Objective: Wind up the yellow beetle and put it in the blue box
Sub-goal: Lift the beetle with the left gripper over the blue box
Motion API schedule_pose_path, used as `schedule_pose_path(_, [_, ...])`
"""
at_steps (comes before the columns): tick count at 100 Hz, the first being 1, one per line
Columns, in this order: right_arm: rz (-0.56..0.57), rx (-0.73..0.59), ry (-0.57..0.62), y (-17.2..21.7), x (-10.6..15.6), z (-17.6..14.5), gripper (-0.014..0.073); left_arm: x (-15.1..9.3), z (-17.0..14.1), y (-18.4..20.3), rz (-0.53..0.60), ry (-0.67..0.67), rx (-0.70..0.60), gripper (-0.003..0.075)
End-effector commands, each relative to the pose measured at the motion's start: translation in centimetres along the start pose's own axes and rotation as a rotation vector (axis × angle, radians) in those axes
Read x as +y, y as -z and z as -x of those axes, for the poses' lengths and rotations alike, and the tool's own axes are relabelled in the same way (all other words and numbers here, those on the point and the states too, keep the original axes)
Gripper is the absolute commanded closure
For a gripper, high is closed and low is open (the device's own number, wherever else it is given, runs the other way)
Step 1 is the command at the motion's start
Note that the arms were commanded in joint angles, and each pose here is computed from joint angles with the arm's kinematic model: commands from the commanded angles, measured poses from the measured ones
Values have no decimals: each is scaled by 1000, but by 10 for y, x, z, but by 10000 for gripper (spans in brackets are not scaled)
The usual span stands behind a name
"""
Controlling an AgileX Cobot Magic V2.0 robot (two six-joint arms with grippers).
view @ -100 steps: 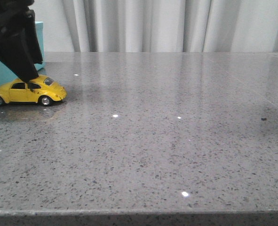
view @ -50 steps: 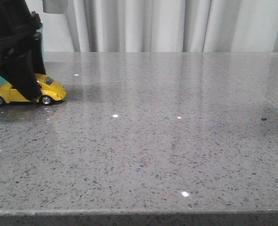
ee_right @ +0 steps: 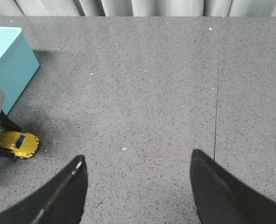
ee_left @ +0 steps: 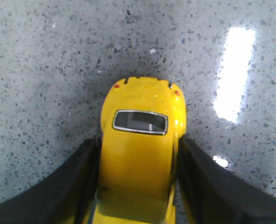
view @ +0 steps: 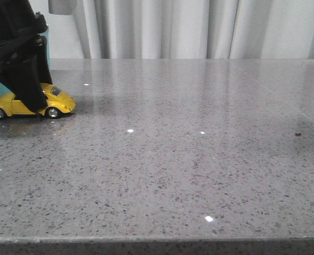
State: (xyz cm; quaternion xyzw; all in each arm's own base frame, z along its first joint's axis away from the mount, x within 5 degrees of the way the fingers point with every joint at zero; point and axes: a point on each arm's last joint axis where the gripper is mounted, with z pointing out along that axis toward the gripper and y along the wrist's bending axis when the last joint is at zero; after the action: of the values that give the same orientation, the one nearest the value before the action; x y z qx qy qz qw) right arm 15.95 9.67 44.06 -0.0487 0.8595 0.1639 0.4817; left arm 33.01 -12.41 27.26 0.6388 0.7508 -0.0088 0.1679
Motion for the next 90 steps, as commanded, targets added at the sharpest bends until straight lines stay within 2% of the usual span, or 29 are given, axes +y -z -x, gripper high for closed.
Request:
schedule_pose_path(1, [38,-106,19,12,2,12,120,4,9,22,77,-11,-54,587])
schedule_pose_path(28, [38,-106,19,12,2,12,120,23,30,69,189,-2,-151,587])
schedule_pose_path(47, [38,-106,19,12,2,12,120,39,42,120,323,151,-264,586])
schedule_pose_path(56, [38,-106,19,12,2,12,120,48,38,144,380,281,-321,586])
schedule_pose_path(66, [38,-106,19,12,2,12,120,59,24,164,418,500,-377,586])
schedule_pose_path(78, [38,-106,19,12,2,12,120,69,-5,176,432,756,-399,586])
schedule_pose_path(90, [38,-106,19,12,2,12,120,78,-41,180,436,962,-364,586])
